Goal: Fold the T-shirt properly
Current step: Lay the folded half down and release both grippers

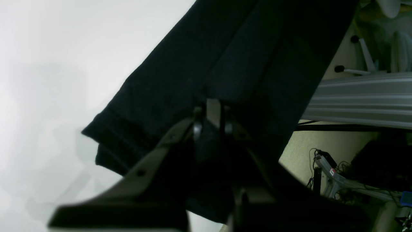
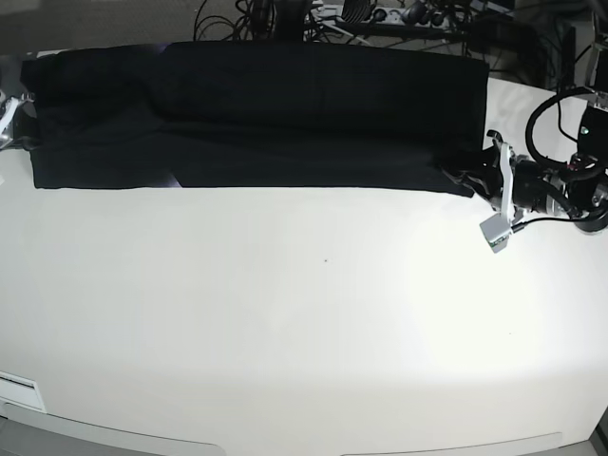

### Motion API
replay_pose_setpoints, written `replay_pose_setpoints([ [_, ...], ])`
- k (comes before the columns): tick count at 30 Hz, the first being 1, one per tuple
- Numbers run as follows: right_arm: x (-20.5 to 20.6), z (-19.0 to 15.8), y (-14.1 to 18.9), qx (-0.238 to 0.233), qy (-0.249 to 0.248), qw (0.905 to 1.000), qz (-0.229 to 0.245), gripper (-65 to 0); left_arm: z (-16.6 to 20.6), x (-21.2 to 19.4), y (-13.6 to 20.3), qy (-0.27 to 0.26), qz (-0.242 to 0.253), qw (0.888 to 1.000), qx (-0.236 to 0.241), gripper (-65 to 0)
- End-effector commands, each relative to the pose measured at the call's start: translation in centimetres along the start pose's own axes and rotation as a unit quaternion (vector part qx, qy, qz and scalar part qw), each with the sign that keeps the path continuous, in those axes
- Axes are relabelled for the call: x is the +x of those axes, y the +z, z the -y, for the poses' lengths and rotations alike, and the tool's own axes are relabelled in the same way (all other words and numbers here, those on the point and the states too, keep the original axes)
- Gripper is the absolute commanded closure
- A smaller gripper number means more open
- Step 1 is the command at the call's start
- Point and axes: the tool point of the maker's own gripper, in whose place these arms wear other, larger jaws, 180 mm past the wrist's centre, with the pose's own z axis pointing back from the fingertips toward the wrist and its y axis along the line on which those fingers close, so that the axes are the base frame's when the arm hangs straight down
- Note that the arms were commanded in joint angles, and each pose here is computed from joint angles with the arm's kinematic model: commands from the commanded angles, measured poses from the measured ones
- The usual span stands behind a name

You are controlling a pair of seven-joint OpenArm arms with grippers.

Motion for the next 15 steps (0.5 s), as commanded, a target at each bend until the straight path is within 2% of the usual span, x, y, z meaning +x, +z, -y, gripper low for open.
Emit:
replay_pose_setpoints([
  [1, 1.3, 0.3, 0.8, -0.007, 0.013, 0.9997, 0.018, 0.0, -0.2, 0.7, 1.2, -0.013, 0.005, 1.0, 0.009, 0.0],
  [4, 1.3, 0.3, 0.8, -0.008, 0.011, 0.9997, 0.019, 0.0, -0.2, 0.7, 1.2, -0.013, 0.005, 1.0, 0.009, -1.6],
  [5, 1.1, 0.3, 0.8, -0.009, 0.01, 0.9998, 0.013, -3.7, -0.2, 0.7, 1.2, -0.013, 0.004, 1.0, 0.009, -8.6],
  [8, 0.7, 0.4, 0.9, -0.011, 0.012, 0.9999, -0.004, -31.5, -0.4, 0.5, 1.5, -0.011, 0.001, 1.0, 0.013, -30.7],
  [9, 0.7, 0.5, 0.9, -0.011, 0.013, 0.9998, -0.005, -35.6, -0.4, 0.4, 1.6, -0.011, -0.001, 1.0, 0.015, -33.9],
  [15, 2.7, 0.8, 1.3, -0.019, 0.007, 0.9994, 0.027, -35.8, -1.1, -0.2, 2.9, 0.006, -0.015, 0.999, 0.034, -34.3],
])
